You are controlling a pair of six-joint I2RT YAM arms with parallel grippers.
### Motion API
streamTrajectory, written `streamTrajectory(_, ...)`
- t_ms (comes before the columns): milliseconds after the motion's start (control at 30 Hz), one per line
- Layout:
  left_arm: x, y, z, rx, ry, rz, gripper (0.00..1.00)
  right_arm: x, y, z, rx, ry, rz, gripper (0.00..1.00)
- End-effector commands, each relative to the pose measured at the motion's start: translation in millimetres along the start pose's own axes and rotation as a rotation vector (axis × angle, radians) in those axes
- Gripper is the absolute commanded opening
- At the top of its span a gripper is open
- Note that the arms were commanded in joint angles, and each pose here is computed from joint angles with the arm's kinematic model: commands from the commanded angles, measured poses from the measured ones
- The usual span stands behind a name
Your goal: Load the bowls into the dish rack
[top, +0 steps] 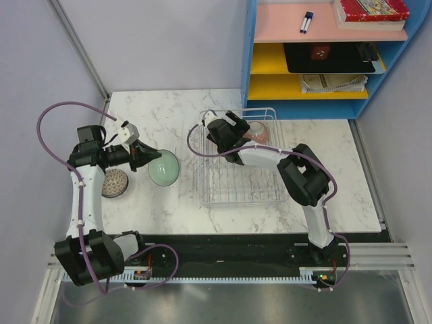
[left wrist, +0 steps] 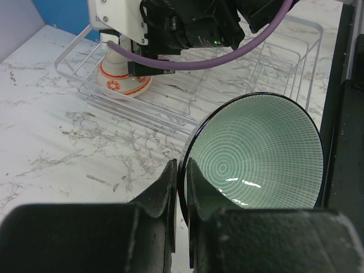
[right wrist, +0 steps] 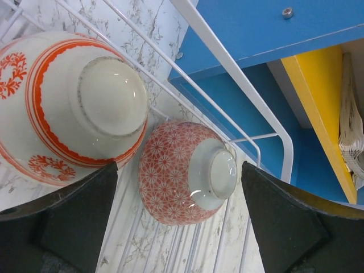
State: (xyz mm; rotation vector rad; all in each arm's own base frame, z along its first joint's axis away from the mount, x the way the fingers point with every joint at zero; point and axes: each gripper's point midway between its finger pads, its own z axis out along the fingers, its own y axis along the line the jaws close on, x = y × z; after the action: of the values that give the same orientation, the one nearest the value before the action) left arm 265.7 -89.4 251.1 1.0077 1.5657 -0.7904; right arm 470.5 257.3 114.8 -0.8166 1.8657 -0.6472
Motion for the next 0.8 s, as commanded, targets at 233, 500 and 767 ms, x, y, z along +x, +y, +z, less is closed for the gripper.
streamTrajectory(233, -15, -12, 2, 0.052, -0.083, 0.000, 0.02, -56, -10, 0, 0.006, -0.102, 0.091, 0.97)
streamTrajectory(500, -10, -7, 6, 0.075, -0.104, -0.032, 0.02, -81, -26, -56, -0.215, -0.168, 0.248, 0.97)
streamTrajectory(767, -17, -1, 8, 0.090, -0.119, -0.023, 0.02, -93, -52, -125, -0.423, -0.283, 0.345, 0.97)
